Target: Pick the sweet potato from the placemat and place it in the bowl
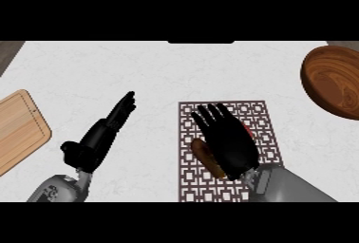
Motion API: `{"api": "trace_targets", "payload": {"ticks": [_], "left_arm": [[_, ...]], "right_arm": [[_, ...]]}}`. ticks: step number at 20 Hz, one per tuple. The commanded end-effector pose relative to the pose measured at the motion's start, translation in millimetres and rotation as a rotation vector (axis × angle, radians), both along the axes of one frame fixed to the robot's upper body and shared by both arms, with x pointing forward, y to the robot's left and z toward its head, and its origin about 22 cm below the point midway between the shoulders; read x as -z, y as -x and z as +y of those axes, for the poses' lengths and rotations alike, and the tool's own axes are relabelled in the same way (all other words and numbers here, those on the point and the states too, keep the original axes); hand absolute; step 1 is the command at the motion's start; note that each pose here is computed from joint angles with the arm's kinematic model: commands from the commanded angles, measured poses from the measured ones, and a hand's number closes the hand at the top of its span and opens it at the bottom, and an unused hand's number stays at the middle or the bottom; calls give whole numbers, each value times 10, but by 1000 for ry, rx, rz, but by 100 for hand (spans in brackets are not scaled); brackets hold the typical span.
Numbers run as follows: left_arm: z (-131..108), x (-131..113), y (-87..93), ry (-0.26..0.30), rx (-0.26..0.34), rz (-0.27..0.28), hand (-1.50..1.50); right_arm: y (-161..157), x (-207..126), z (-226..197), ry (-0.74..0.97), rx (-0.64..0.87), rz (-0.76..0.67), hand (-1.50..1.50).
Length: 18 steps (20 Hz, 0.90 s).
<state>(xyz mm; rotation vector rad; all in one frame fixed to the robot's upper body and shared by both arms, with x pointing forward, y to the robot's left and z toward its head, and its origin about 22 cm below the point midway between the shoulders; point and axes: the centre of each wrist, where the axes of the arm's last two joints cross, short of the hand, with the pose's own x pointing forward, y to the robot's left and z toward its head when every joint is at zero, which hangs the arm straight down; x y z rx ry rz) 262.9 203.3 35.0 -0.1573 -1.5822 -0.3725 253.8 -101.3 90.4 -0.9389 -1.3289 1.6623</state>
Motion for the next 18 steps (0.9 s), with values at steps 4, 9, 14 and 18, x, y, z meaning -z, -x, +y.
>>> {"api": "trace_targets", "payload": {"ticks": [4, 9, 14, 18], "left_arm": [[-43, 54, 36, -6, 7, -4, 0], [39, -44, -23, -5, 4, -9, 0], [-65, -32, -51, 1, 13, -19, 0], [3, 81, 0, 6, 13, 0, 0]], "right_arm": [[203, -72, 672, 322, 145, 218, -150], [285, -114, 1005, 348, 231, 276, -150], [334, -80, 1024, 388, 250, 281, -150], [311, -116, 1009, 381, 256, 275, -150]]}}
